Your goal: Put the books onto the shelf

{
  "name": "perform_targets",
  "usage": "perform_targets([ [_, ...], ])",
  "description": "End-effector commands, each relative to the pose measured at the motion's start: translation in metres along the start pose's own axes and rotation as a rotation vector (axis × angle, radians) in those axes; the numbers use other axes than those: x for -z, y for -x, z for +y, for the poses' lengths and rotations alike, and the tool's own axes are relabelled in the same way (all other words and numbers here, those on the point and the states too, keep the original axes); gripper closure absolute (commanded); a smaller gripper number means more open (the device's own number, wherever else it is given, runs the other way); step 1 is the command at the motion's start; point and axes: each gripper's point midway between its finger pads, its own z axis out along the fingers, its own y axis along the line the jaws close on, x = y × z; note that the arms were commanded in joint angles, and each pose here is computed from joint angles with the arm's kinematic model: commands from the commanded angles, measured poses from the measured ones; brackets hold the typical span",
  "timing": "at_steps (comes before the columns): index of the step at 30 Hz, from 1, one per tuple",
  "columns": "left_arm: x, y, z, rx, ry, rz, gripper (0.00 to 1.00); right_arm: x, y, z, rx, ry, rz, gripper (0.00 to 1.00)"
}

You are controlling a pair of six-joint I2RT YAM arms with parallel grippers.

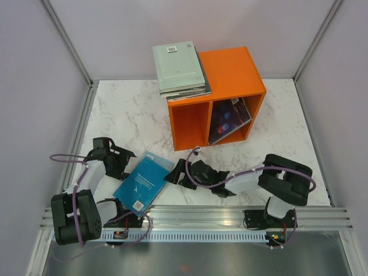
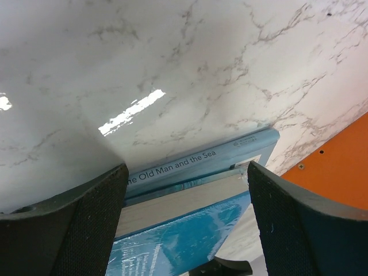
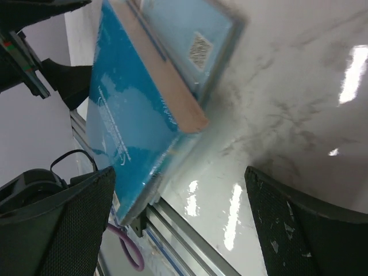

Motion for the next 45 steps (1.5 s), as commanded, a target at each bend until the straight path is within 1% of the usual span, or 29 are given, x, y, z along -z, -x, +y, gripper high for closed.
perform_targets([
  [1, -0.002, -0.029, 0.043, 0.057, 0.184, 0.105, 0.11, -0.020, -0.009, 0.050, -0.051, 0.139, -0.006, 0.04],
  [2, -0.001, -0.027, 0.040, 0.045, 0.182, 0.100, 0.11, -0.023, -0.017, 0.059, -0.050, 0.165, 0.001, 0.04],
  [5, 0.002, -0.029, 0.043, 0.006, 0.184, 0.109, 0.11, -0.037, -0.022, 0.063, -0.099, 0.183, -0.014, 0.04],
  [8, 0.005, -0.037, 0.047, -0.019, 0.169, 0.136, 0.11, -0.047, -0.022, 0.058, -0.152, 0.186, -0.034, 0.05],
  [11, 0.005, -0.048, 0.051, -0.032, 0.148, 0.173, 0.12, -0.048, -0.022, 0.052, -0.190, 0.187, -0.054, 0.09],
  [15, 0.009, -0.068, 0.046, -0.110, 0.122, 0.210, 0.13, -0.037, -0.015, 0.051, -0.204, 0.189, -0.088, 0.15],
  [19, 0.012, -0.080, 0.039, -0.159, 0.104, 0.227, 0.13, -0.030, -0.012, 0.062, -0.170, 0.189, -0.101, 0.20],
  [20, 0.013, -0.084, 0.037, -0.178, 0.102, 0.237, 0.13, -0.030, -0.015, 0.058, -0.146, 0.160, -0.100, 0.21],
  [21, 0.014, -0.086, 0.035, -0.187, 0.099, 0.244, 0.13, -0.026, -0.014, 0.069, -0.141, 0.174, -0.103, 0.21],
  [23, 0.016, -0.092, 0.031, -0.197, 0.094, 0.260, 0.13, -0.024, -0.019, 0.069, -0.114, 0.144, -0.094, 0.23],
  [24, 0.017, -0.093, 0.028, -0.196, 0.087, 0.262, 0.13, -0.021, -0.014, 0.081, -0.110, 0.160, -0.110, 0.24],
  [25, 0.018, -0.093, 0.024, -0.201, 0.077, 0.262, 0.13, -0.020, -0.018, 0.078, -0.094, 0.135, -0.105, 0.25],
  [27, 0.020, -0.098, 0.021, -0.211, 0.068, 0.274, 0.13, -0.015, -0.014, 0.091, -0.074, 0.140, -0.118, 0.30],
  [28, 0.021, -0.100, 0.019, -0.216, 0.061, 0.276, 0.13, -0.014, -0.014, 0.093, -0.065, 0.139, -0.118, 0.32],
  [29, 0.023, -0.104, 0.017, -0.231, 0.054, 0.285, 0.13, -0.013, -0.014, 0.089, -0.052, 0.115, -0.116, 0.36],
  [32, 0.024, -0.109, 0.017, -0.240, 0.049, 0.285, 0.13, -0.007, -0.010, 0.095, -0.041, 0.112, -0.126, 0.40],
  [33, 0.025, -0.111, 0.018, -0.253, 0.051, 0.288, 0.13, -0.003, -0.006, 0.103, -0.040, 0.123, -0.134, 0.41],
  [35, 0.025, -0.112, 0.019, -0.258, 0.054, 0.292, 0.13, 0.000, -0.004, 0.103, -0.024, 0.101, -0.139, 0.41],
  [38, 0.025, -0.114, 0.020, -0.263, 0.055, 0.300, 0.13, 0.011, 0.005, 0.123, 0.005, 0.117, -0.155, 0.41],
  [45, 0.029, -0.116, 0.012, -0.267, 0.026, 0.306, 0.13, 0.011, 0.010, 0.136, 0.012, 0.135, -0.173, 0.39],
])
